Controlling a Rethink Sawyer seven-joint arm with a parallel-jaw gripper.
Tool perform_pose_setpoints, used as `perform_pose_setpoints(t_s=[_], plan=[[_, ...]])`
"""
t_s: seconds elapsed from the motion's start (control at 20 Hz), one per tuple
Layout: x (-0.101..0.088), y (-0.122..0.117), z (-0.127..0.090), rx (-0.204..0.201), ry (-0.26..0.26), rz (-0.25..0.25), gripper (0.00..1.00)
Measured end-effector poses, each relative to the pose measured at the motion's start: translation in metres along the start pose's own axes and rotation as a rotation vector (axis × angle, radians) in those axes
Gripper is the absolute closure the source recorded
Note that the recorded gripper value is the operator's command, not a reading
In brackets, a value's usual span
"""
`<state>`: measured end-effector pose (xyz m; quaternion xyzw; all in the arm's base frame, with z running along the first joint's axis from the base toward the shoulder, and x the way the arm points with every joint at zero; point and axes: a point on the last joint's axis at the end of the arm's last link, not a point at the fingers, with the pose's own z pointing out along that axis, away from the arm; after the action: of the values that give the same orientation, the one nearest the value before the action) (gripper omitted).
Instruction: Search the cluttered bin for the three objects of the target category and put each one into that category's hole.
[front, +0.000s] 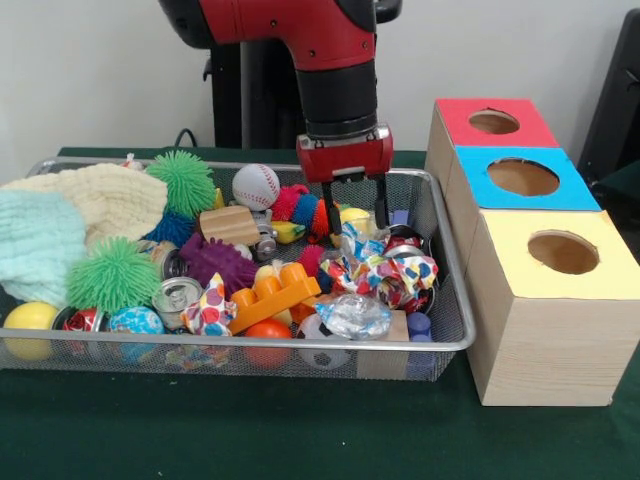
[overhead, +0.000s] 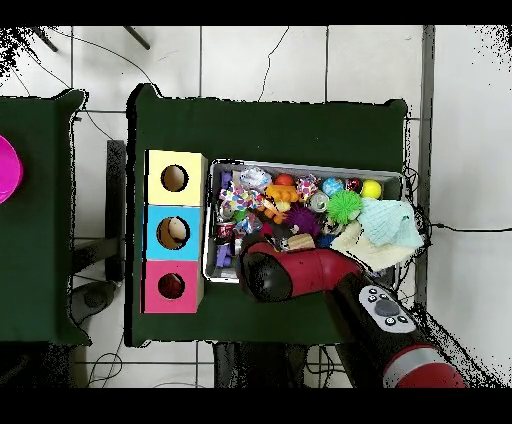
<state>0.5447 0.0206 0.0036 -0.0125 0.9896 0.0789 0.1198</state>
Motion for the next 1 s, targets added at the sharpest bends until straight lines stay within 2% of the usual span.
perform_pose_setpoints(t_s=[0.1, 0.3, 0.7, 1.0], plan=[[-0.002, -0.001, 0.003, 0.005, -0.012, 0.010, 0.00], [-0.013, -0.008, 0.009, 0.052, -0.037, 0.029, 0.00], [-0.014, 0.006, 0.012, 0.147, -0.020, -0.015, 0.00], [-0.014, 0.004, 0.013, 0.166, -0.019, -0.007, 0.00]])
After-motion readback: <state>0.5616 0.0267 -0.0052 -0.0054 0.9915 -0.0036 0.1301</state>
